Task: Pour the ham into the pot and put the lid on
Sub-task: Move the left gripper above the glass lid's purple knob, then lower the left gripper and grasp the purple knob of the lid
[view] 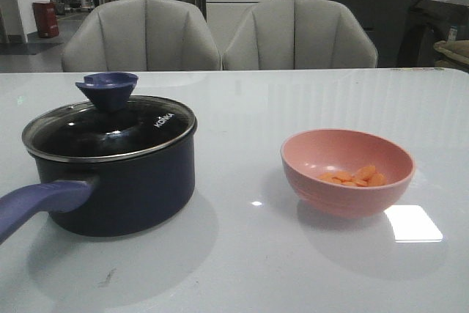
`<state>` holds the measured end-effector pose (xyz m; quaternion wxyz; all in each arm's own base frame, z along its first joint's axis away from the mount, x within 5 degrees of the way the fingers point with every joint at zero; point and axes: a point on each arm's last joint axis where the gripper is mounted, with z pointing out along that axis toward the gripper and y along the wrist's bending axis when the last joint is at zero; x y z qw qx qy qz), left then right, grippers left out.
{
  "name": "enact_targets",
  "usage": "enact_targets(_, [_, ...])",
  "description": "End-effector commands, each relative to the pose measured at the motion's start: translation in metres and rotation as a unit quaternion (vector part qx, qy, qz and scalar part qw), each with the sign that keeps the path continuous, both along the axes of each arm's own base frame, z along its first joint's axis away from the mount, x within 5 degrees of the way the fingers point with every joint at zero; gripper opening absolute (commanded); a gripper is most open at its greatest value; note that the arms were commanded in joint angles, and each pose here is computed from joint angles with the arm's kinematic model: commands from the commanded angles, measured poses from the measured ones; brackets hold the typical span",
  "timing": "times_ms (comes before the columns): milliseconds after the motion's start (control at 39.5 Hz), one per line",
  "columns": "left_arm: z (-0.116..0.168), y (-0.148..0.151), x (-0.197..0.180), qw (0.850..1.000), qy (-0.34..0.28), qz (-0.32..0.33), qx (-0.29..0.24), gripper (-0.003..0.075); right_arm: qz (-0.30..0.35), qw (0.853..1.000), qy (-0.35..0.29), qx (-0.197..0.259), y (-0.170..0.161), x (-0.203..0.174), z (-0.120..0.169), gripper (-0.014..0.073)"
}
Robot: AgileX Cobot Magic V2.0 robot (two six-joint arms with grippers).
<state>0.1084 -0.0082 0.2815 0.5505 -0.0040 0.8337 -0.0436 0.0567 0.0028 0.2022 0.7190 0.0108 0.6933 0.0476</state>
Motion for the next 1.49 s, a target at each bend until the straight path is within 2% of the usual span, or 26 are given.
enact_targets(0, [0.025, -0.002, 0.008, 0.999, -0.041, -0.003, -0.011, 0.0583, -0.001, 0.999, -0.046, -0.005, 0.000, -0.002, 0.005, 0.0151])
enact_targets(177, [0.045, -0.005, 0.026, 0.999, 0.034, -0.012, 0.002, 0.0589, -0.001, 0.999, -0.046, -0.005, 0.000, -0.002, 0.005, 0.0151])
enact_targets(329, [0.057, -0.018, 0.053, 0.995, 0.090, -0.045, 0.016, 0.0589, -0.001, 0.999, -0.046, -0.005, 0.000, -0.002, 0.005, 0.0151])
enact_targets(405, [0.064, -0.026, 0.066, 0.993, 0.102, -0.062, 0.020, 0.0589, -0.001, 0.999, -0.046, -0.005, 0.000, -0.002, 0.005, 0.0151])
enact_targets(607, [0.079, -0.060, 0.103, 0.985, 0.129, -0.110, -0.010, 0.0589, -0.001, 0.999, -0.046, -0.005, 0.000, -0.002, 0.005, 0.0151])
enact_targets(1012, [0.063, -0.116, 0.170, 0.957, 0.260, -0.130, -0.005, 0.0588, -0.001, 0.999, -0.047, -0.005, 0.000, -0.002, 0.005, 0.0151])
enact_targets(1316, [0.052, -0.147, 0.204, 0.944, 0.309, -0.117, 0.022, 0.0587, -0.001, 0.999, -0.047, -0.005, 0.000, -0.002, 0.005, 0.0151])
enact_targets(1468, [0.048, -0.158, 0.217, 0.940, 0.322, -0.115, 0.017, 0.0587, -0.001, 0.999, -0.047, -0.005, 0.000, -0.002, 0.005, 0.0151])
